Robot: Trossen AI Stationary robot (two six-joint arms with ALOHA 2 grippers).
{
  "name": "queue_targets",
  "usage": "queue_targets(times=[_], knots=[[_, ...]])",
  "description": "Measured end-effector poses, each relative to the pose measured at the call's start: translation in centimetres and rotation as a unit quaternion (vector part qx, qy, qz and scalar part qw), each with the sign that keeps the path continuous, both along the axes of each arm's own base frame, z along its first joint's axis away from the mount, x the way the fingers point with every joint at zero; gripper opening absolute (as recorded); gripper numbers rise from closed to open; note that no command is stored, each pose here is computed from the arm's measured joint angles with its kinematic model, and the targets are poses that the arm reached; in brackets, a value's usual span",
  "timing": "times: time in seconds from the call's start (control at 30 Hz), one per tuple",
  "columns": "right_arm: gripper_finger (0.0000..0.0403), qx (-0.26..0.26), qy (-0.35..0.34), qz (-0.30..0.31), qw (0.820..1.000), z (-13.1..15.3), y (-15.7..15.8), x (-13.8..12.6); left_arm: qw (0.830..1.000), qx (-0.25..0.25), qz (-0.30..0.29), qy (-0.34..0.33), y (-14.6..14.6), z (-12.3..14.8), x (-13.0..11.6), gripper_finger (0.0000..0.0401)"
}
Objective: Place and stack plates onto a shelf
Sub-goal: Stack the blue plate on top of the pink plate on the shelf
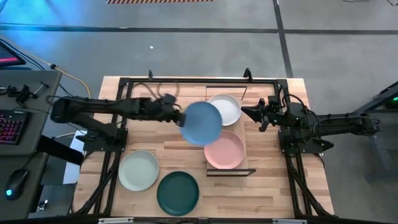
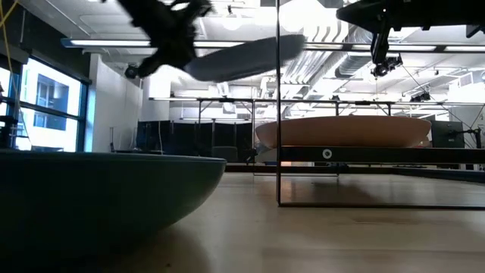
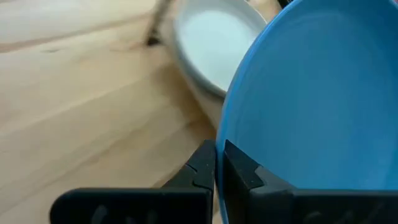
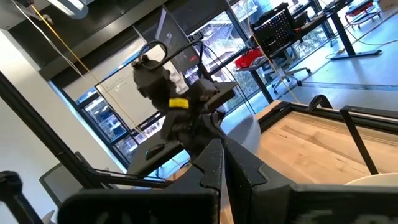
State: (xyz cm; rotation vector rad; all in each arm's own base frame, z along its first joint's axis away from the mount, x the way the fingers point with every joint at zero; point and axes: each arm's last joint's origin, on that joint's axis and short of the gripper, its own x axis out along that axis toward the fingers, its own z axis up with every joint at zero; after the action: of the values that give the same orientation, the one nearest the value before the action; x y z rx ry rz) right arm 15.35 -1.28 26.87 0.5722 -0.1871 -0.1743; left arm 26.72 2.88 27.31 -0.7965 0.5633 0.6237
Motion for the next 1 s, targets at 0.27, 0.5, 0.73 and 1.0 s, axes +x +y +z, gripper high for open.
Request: queue_targets(times=[0.27, 0.5, 0.73, 1.0], knots=[[0.0, 0.0, -0.003, 0.0, 1.0, 0.1, 0.0, 0.0, 0.994, 0.029, -0.103, 0.012, -2.2, 0.5, 8.4, 0.0001], [0.0, 0.0, -0.003, 0.0, 1.0, 0.1, 0.0, 0.0, 0.99, 0.032, -0.132, 0.04, -2.8, -1.7, 12.8, 0.0], [0.0, 0.0, 0.0, 0.0, 1.0, 0.0, 0.0, 0.0, 0.986, 0.003, -0.156, 0.062, -2.9, -3.8, 13.8, 0.0], [0.0, 0.0, 0.004, 0.0, 1.0, -0.1, 0.0, 0.0, 0.985, 0.028, -0.156, 0.067, -3.2, -3.8, 13.8, 0.0009]])
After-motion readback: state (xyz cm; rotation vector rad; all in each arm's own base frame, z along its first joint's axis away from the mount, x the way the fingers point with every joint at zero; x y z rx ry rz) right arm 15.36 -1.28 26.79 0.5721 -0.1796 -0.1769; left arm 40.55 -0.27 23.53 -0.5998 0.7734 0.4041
